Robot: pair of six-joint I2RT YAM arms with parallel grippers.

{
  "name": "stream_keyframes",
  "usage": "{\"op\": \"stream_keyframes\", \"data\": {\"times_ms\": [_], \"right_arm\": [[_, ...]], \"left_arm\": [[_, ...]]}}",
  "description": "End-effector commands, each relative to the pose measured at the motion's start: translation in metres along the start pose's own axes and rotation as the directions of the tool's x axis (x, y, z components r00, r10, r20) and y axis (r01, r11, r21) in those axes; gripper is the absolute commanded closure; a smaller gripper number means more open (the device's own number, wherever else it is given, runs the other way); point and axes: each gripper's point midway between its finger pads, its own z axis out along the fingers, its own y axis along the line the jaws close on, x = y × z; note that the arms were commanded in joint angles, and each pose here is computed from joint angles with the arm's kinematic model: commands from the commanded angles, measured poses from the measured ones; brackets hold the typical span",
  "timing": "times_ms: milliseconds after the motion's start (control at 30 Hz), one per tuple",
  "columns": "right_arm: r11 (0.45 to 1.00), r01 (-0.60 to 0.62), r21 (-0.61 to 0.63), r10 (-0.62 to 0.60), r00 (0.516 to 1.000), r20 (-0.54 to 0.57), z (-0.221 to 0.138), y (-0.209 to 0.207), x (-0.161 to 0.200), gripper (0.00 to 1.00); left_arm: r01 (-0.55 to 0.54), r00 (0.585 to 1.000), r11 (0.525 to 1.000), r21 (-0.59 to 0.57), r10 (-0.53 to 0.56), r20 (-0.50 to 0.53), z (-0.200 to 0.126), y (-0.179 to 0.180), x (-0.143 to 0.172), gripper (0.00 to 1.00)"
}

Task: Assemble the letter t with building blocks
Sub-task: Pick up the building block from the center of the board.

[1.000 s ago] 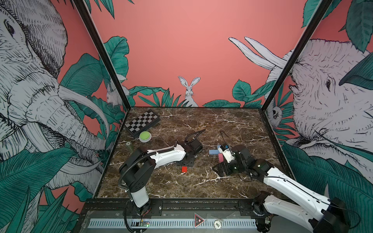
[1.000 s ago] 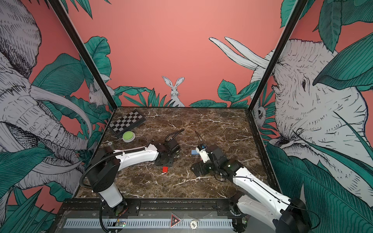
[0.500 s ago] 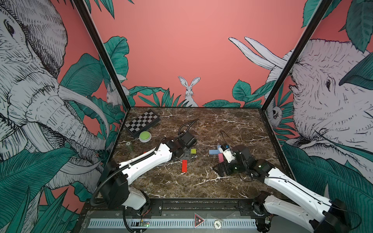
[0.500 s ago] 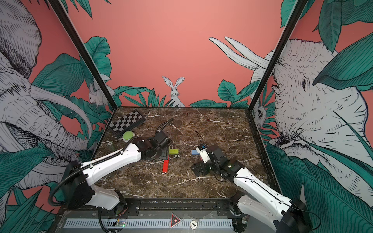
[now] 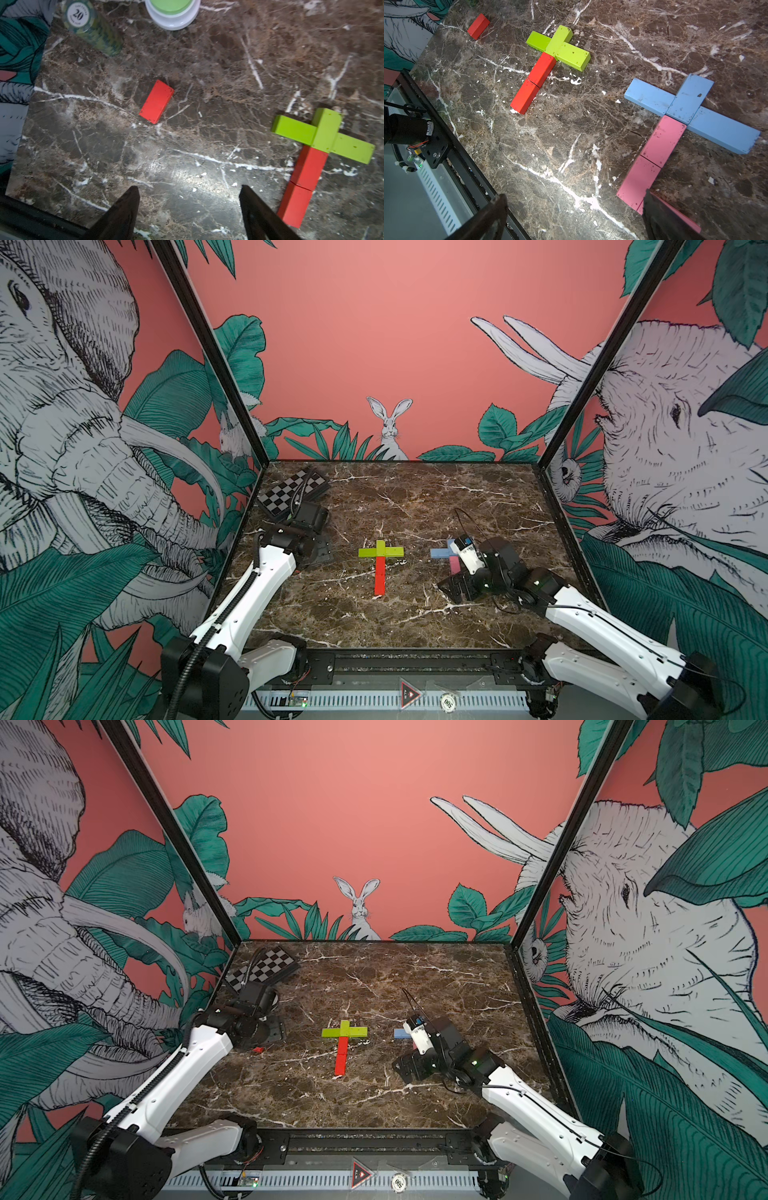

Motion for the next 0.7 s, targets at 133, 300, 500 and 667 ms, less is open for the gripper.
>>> {"op": "stream_keyframes", "data": {"times_ms": [133, 300, 500, 667], "right_arm": [[0.999, 0.024, -0.040, -0.022, 0.998, 0.058, -0.004, 0.009, -0.017, 0.02], [0.998, 0.025, -0.051, -0.022, 0.998, 0.060, -0.003, 0.010, -0.015, 0.02], [0.999, 0.035, -0.039, -0.033, 0.998, 0.055, -0.004, 0.008, -0.013, 0.02], [0.999, 0.037, -0.039, -0.035, 0.998, 0.055, -0.003, 0.008, -0.013, 0.02]], "left_arm": [[-0.115, 0.979, 0.993, -0.025, 0.109, -0.172, 0.030, 0.028, 0.009, 0.28], [-0.186, 0.958, 0.983, 0.000, 0.181, -0.224, 0.053, 0.023, 0.000, 0.33], [-0.223, 0.931, 0.975, 0.003, 0.214, -0.294, 0.074, 0.026, -0.011, 0.35], [-0.242, 0.921, 0.970, 0.019, 0.236, -0.311, 0.084, 0.029, -0.021, 0.39]]}}
